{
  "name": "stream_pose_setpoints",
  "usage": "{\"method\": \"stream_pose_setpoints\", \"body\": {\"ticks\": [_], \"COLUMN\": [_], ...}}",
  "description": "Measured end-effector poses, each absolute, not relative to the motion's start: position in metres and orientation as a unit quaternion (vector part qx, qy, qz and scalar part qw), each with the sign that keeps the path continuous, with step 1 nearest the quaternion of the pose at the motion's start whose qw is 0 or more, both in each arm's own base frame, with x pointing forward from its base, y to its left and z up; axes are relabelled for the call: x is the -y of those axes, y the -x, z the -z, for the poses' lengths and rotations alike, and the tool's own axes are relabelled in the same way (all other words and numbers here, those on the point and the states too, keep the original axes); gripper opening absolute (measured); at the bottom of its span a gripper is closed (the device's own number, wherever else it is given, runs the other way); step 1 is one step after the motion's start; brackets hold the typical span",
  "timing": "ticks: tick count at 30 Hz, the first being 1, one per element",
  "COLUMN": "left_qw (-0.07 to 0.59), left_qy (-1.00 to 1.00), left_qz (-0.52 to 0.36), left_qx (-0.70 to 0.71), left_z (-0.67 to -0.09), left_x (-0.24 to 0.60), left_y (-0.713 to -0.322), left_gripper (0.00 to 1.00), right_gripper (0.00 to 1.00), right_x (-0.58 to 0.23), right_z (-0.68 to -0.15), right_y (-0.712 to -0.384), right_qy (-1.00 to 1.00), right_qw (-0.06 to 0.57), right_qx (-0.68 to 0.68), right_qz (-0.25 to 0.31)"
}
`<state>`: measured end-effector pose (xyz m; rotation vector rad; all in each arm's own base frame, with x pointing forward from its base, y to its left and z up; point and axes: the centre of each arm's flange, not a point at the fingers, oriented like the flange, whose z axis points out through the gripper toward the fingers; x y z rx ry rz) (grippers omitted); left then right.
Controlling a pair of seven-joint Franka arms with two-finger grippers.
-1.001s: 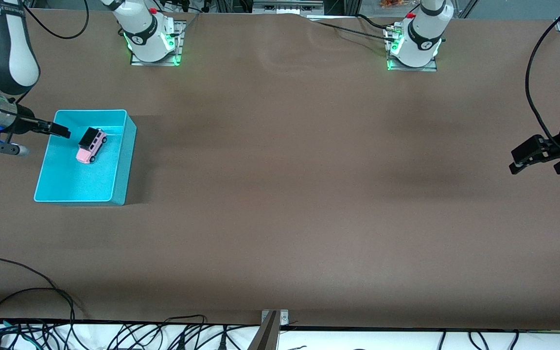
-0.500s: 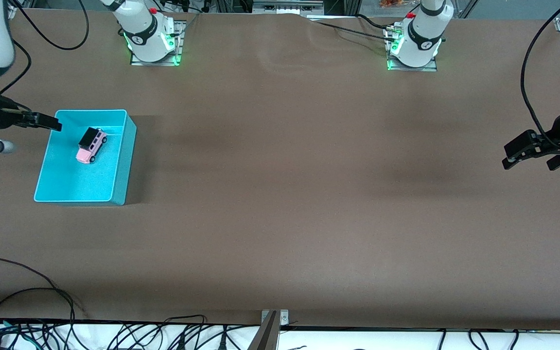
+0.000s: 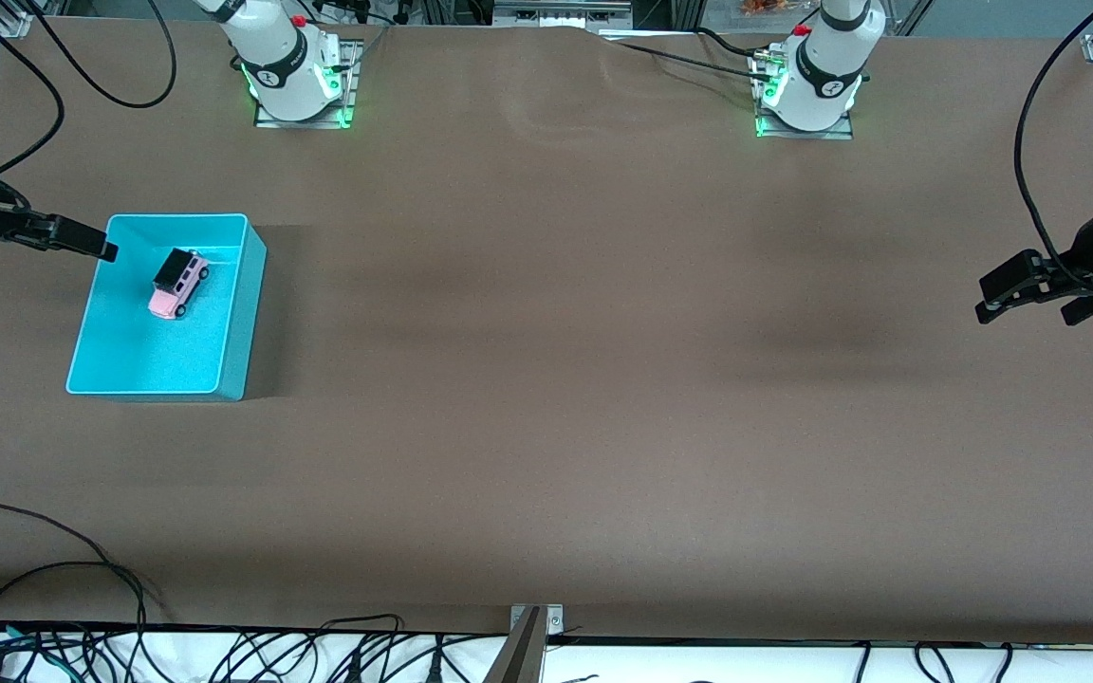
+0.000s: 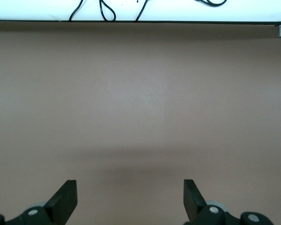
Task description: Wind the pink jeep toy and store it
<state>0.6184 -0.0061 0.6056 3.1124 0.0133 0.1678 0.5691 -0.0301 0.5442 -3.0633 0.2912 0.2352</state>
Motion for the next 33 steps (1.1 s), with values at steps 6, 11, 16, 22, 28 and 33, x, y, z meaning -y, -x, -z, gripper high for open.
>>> {"method": "stream_pose_setpoints", "body": {"ticks": [6, 11, 16, 22, 28, 33], "left_qw": [0.012, 0.012, 0.012, 0.013, 0.013, 0.012], "left_qy": [-0.998, -0.998, -0.998, -0.998, -0.998, -0.998], "left_qz": [-0.054, -0.054, -0.054, -0.054, -0.054, -0.054], "left_qx": [-0.004, -0.004, -0.004, -0.002, -0.003, -0.005], "left_z": [-0.605, -0.605, -0.605, -0.605, -0.605, -0.606], "left_x": [0.006, 0.006, 0.007, 0.008, 0.008, 0.005], "left_y": [-0.618, -0.618, -0.618, -0.618, -0.618, -0.618], "left_gripper": [1.00, 1.00, 1.00, 1.00, 1.00, 1.00], "right_gripper": [1.00, 1.00, 1.00, 1.00, 1.00, 1.00], "right_x": [0.003, -0.013, -0.026, -0.031, -0.029, -0.024], "right_z": [-0.548, -0.548, -0.549, -0.552, -0.560, -0.565], "right_y": [-0.574, -0.576, -0.577, -0.577, -0.575, -0.569], "right_qy": [0.992, 0.994, 0.995, 0.997, 0.999, 1.000], "right_qw": [0.025, 0.026, 0.027, 0.013, 0.004, 0.004], "right_qx": [-0.092, -0.079, -0.067, -0.052, -0.023, -0.013], "right_qz": [-0.078, -0.076, -0.068, -0.063, -0.038, -0.028]}}
